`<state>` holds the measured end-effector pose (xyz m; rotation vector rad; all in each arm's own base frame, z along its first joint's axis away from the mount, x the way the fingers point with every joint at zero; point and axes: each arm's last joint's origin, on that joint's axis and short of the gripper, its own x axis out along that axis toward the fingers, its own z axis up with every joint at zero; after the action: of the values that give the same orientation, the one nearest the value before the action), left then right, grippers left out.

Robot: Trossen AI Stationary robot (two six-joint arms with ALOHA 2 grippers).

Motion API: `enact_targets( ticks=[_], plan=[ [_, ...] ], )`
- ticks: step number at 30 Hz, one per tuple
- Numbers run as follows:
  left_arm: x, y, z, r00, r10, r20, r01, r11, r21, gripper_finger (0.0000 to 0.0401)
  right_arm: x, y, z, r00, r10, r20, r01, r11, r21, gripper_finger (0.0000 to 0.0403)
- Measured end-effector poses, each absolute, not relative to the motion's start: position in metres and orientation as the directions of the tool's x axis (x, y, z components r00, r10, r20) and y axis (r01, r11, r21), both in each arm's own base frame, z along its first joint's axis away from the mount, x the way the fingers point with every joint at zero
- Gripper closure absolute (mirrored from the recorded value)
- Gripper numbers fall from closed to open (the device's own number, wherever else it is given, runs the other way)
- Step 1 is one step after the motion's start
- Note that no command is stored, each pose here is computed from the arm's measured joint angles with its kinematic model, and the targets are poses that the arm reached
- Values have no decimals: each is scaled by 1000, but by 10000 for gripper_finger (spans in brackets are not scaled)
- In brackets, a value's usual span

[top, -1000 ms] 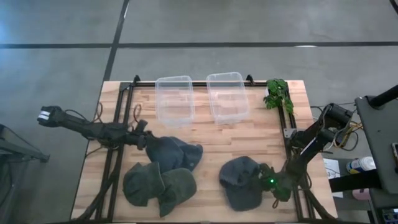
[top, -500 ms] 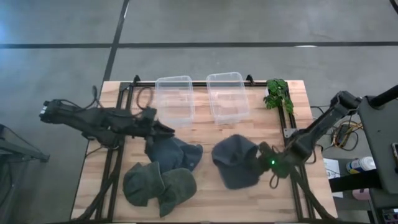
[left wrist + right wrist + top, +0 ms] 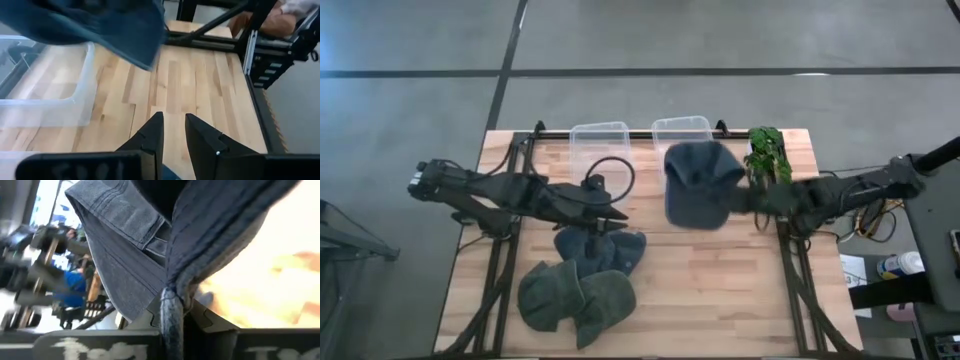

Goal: Pick & Place hat
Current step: Put the bottom right blue cap into the right transparent bin

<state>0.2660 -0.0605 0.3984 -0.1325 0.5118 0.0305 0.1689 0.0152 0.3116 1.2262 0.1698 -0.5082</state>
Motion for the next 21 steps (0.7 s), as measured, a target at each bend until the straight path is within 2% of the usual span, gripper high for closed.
enact_targets(
  ticks=[5,9,12,21],
  plan=[
    [270,-59,403,879,58,-473,-103,992,-70,328,169,-37,312,863,-198,-465,501,213,839,390],
    [271,-57,402,875,137,-465,-174,984,-37,328,176,-77,304,852,-119,-510,524,190,831,390],
    [271,-57,402,874,148,-463,-192,980,-48,328,184,-104,292,841,-28,-540,538,143,831,390],
    [271,-57,402,873,152,-463,-223,969,-103,328,207,-143,263,746,127,-654,658,16,753,390]
  ],
)
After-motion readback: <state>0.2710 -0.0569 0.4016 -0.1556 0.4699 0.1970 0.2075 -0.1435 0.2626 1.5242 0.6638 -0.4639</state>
